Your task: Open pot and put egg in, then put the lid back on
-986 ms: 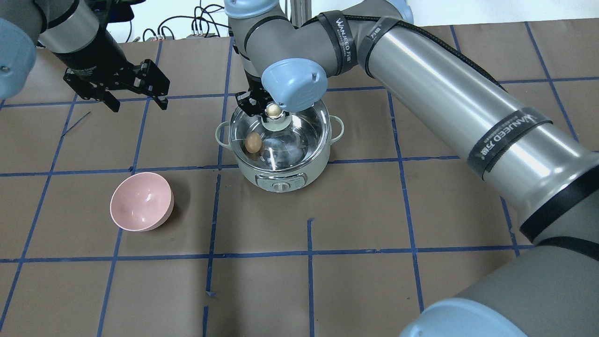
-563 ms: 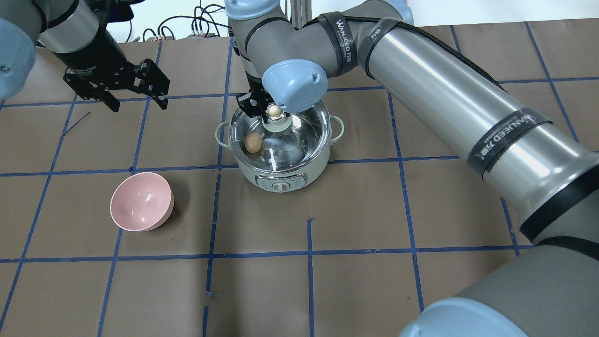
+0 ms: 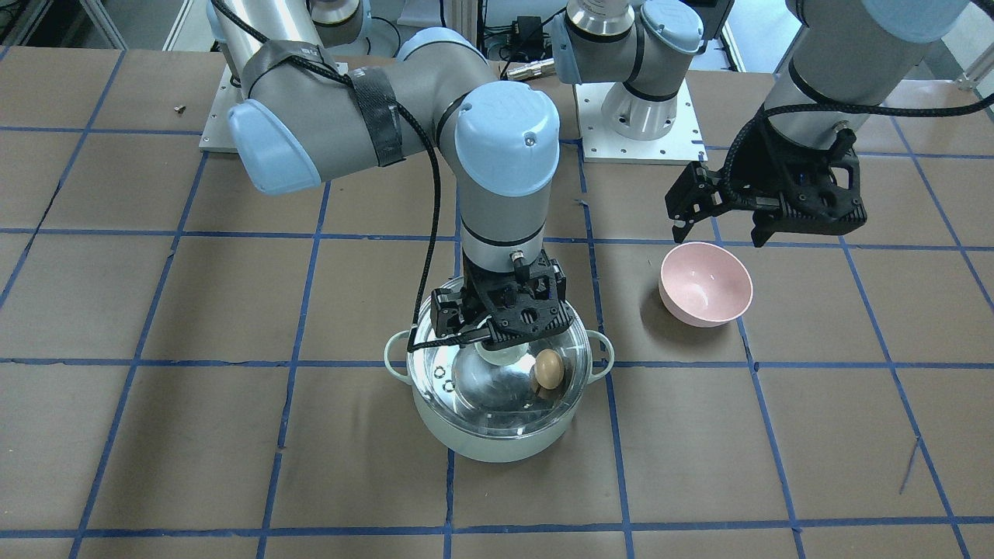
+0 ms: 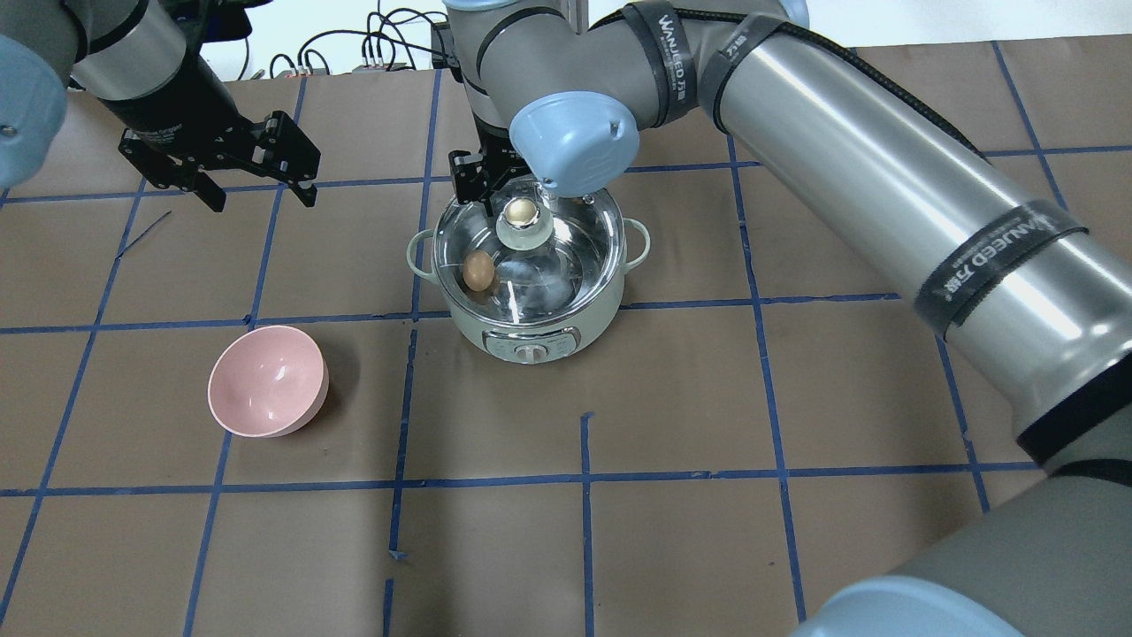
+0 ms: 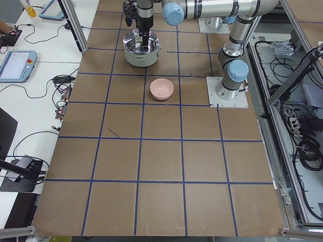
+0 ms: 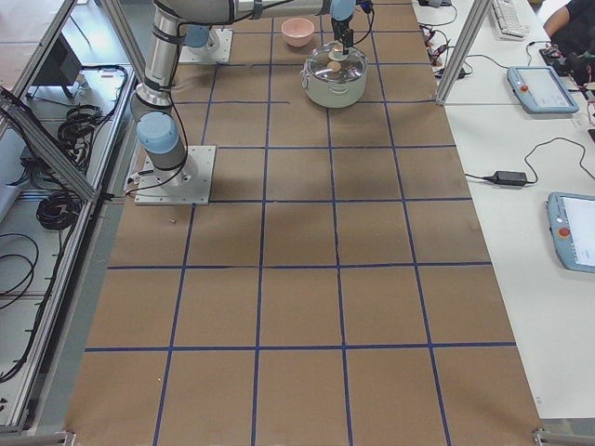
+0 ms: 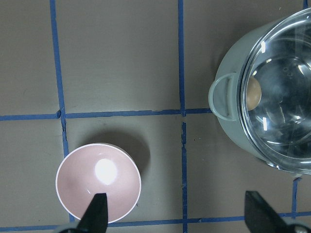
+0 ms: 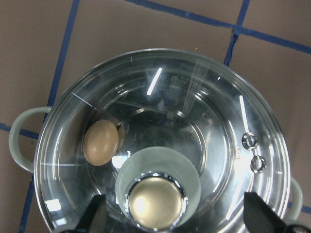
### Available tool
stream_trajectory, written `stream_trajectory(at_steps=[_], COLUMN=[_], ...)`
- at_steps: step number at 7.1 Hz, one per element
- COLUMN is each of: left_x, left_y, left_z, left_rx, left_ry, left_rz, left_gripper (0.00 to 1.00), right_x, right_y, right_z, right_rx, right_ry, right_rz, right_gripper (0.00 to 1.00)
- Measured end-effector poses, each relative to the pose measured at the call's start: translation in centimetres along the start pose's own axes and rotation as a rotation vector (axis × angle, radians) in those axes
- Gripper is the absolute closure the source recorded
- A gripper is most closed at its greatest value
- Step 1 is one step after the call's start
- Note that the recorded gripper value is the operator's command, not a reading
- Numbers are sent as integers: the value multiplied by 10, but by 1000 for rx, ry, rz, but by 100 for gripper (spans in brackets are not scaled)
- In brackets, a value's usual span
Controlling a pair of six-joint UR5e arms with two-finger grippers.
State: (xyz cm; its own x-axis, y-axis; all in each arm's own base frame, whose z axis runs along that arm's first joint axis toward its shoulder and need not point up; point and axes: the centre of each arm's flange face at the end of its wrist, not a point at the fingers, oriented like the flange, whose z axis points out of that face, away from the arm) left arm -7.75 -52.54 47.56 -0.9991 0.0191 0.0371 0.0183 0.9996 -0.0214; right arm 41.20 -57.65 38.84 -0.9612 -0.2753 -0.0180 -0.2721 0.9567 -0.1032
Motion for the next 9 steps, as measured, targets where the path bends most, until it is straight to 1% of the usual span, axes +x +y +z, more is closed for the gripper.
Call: stream_trajectory(at_steps=[1,2,3,4,5,6,7,9], left_x=[0,0,0,0,0,0,0,1], left_y=[0,0,0,0,0,0,0,0], left_z=[0,0,0,0,0,0,0,1], left_rx=[0,0,0,0,0,-1,-1,-3], left_ry=[0,-1,-2,-2,-2,-2,-2,-1], left_rz=[0,-1,-1,-1,-1,-1,-1,-1], left_gripper=[0,0,0,0,0,0,0,0], right_x=[21,56,104,144,166,175,178,177], right_y=[8,20,39,67,97,114,125,133], right_z=[-34,-71,-107,-133,-146,-148,-147,-149], right_rx=[6,1,3,11,10,-7,-32,-46], right_ry=[-16,-18,-17,-11,-3,3,5,0], right_rz=[22,49,79,117,151,172,180,172], right_gripper=[0,0,0,0,0,0,0,0])
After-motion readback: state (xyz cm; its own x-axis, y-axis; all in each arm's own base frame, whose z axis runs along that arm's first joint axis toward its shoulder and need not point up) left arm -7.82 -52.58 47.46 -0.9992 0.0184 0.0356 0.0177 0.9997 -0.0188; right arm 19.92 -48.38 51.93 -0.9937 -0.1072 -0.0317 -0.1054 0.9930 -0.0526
